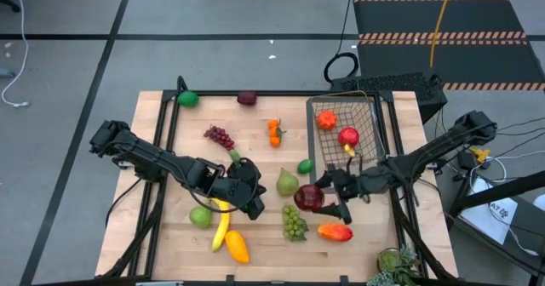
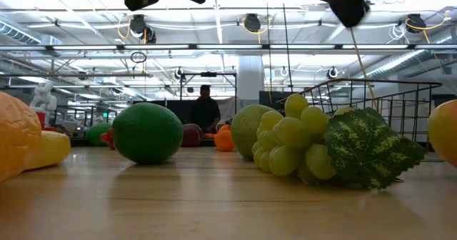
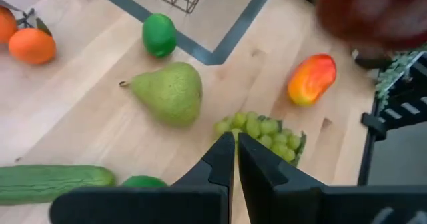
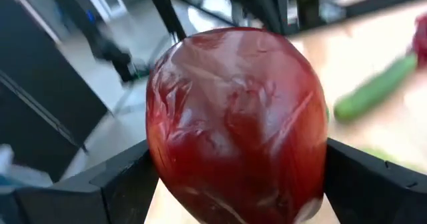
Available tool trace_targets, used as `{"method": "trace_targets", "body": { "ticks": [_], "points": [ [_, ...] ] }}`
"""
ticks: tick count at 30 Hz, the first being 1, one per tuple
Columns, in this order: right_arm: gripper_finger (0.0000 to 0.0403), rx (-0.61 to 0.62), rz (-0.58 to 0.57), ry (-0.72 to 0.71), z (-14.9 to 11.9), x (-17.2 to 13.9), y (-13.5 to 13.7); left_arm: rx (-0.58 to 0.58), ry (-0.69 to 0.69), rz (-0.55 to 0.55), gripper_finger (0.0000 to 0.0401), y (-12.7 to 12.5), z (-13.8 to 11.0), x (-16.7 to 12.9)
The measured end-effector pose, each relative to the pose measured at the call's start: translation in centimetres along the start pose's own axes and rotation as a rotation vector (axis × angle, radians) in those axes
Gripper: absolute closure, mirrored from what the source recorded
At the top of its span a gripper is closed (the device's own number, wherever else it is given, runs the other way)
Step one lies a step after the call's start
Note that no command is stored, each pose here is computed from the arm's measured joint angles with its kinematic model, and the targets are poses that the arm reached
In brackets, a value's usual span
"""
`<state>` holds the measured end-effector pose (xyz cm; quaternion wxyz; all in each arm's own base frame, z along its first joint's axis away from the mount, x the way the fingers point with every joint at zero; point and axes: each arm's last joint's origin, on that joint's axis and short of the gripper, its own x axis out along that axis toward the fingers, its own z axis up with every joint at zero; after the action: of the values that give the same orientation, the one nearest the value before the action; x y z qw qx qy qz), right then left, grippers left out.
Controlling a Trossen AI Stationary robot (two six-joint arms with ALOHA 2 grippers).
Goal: Build produce basket
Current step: Put the bottom red apple into the wire basket
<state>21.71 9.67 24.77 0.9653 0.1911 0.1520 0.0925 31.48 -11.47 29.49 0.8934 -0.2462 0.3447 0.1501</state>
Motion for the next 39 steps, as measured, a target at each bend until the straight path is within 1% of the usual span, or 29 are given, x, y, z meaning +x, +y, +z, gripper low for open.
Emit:
{"method": "trace_targets", "body": {
  "ticks": [9, 15, 18, 21, 24, 29, 35, 39],
  "points": [
    [0.0049, 0.182, 0.042, -0.273, 8.7, -2.0, 1.2, 0.045, 0.005, 0.005, 0.0380, 0.1, 0.0, 0.0],
    [0.0049, 0.279, 0.066, -0.440, 13.4, -3.6, 1.3, 0.076, -0.001, 0.014, 0.0380, 0.6, 0.5, 0.2],
    [0.0049, 0.293, 0.076, -0.524, 15.6, -4.6, 1.4, 0.103, -0.013, 0.019, 0.0380, 1.2, 1.4, 0.1],
    [0.0049, 0.282, 0.073, -0.592, 17.5, -5.6, 1.4, 0.108, -0.029, 0.002, 0.0380, 2.1, 2.7, -0.4],
    [0.0049, 0.282, 0.070, -0.656, 19.2, -6.6, 1.4, 0.115, -0.069, 0.004, 0.0380, 3.3, 4.0, -1.3],
    [0.0049, 0.294, 0.076, -0.749, 21.4, -8.3, 1.2, 0.181, -0.138, 0.021, 0.0380, 5.1, 6.0, -3.2],
    [0.0049, 0.296, 0.130, -0.905, 22.7, -10.1, 1.1, 0.245, -0.193, 0.048, 0.0380, 6.8, 7.5, -4.8],
    [0.0049, 0.270, 0.132, -0.955, 23.1, -10.7, 1.0, 0.272, -0.203, 0.045, 0.0380, 7.3, 7.8, -5.4]
  ]
}}
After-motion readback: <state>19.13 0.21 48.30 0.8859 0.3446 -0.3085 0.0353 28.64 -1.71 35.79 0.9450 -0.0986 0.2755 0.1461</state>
